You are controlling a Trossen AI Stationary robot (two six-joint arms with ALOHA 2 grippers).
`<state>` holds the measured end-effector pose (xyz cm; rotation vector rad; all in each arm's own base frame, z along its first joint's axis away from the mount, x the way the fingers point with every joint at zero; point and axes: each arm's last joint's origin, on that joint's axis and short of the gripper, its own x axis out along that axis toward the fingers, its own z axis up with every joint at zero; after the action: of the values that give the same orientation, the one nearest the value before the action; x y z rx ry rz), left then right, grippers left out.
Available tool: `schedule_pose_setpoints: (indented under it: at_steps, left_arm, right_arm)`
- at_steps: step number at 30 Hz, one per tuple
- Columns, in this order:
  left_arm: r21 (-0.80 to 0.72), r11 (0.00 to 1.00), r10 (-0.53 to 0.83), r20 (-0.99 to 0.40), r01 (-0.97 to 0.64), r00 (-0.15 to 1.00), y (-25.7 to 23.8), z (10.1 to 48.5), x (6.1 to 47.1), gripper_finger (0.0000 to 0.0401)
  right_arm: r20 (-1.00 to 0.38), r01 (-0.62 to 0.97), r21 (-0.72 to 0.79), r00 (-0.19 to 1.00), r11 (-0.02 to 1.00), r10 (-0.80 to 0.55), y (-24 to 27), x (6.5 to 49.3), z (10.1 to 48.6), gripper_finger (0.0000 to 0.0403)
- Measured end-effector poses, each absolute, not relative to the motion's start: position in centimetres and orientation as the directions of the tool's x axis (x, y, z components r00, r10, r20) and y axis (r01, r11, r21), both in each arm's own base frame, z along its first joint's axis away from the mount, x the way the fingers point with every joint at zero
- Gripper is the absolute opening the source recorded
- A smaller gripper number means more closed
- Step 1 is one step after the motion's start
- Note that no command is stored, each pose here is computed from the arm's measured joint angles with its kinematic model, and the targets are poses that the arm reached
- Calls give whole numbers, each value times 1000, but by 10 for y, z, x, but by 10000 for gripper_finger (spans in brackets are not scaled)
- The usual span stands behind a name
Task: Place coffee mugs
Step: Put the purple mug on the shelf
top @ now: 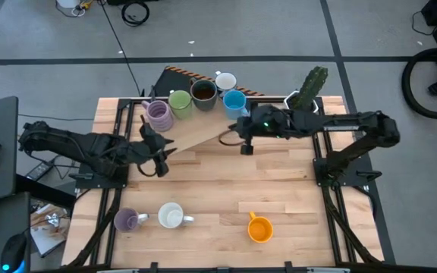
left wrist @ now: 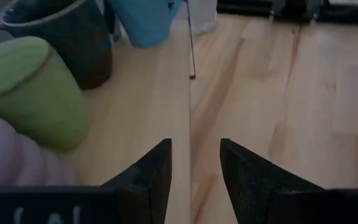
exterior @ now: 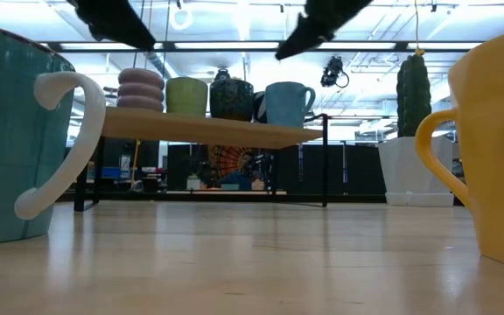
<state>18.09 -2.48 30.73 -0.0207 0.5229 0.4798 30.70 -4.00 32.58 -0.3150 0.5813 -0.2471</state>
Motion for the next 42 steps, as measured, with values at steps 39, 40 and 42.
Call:
schedule_pose_setpoints:
  at_steps: [39,40,42]
  left_arm:
    - [24,748,369,-846,-664,385,109,380,193,141]
    - [19,752,359,-850,-659,385,111,379,193,141]
    - [5,754,340,-859,-657,383,114,376,195,141]
  right_arm:
    - [-215,179,-344,940,922,-263,-21,278,258,31]
    - [-217,179,-342,940,923,-263,-21,278,258,31]
    - [-217,180,-339,940,924,-263,-21,278,258,31]
